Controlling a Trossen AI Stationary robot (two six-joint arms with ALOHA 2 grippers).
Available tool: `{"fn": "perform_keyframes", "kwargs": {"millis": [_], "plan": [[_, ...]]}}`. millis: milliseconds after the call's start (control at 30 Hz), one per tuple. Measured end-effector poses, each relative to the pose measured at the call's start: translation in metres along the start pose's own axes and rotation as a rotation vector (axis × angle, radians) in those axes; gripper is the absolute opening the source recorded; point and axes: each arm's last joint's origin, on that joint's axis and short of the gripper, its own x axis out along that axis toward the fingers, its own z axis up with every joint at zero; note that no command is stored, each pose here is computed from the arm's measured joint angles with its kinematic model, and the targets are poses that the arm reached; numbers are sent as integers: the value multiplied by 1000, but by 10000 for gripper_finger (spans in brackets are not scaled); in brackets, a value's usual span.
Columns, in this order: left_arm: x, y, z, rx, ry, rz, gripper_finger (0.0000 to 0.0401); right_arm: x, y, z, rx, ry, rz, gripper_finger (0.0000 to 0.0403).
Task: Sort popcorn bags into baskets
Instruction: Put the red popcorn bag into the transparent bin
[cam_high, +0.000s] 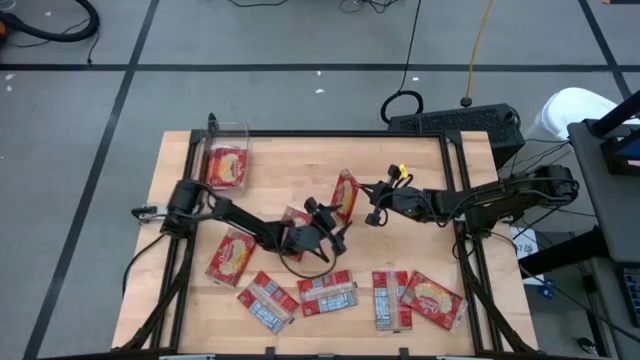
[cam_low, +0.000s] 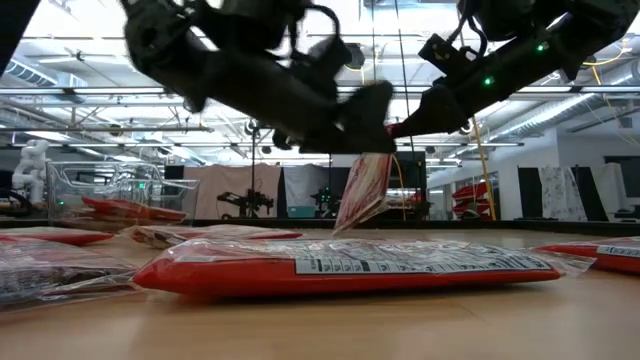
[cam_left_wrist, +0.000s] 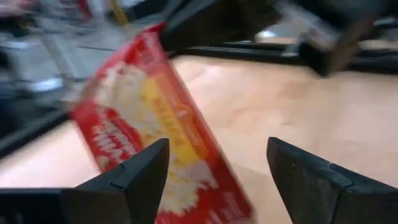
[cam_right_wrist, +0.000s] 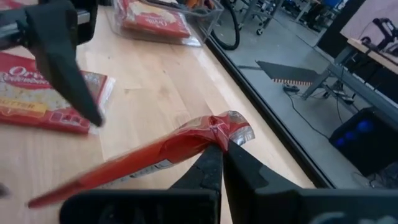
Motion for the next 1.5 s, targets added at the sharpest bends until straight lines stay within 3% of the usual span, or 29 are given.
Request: {"fn": "perform_keyframes", "kwargs": {"millis": [100,267,500,633,800,1133,1300,1500], "plan": [[8,-7,3,57,-1,105,297,0,0,-1,1,7,0,0],[23,-9,4,70,16,146,330,0,0,-1,22,7,4,0],[38,4,-8,2,58,174,324,0,0,-1,52,11,9,0],[44,12,-9,-3,71,197,296,0,1,-2,80,19,12,0],[46,16,-9,73,84,204,239,-1,3,-4,80,33,22,0],[40,9,-10,260,99,184,29,-9,6,-4,97,56,120,0],[30,4,4,312,88,152,33,-24,0,1,124,45,141,23],[6,7,44,362,70,92,36,-52,-17,6,87,38,147,110]]}}
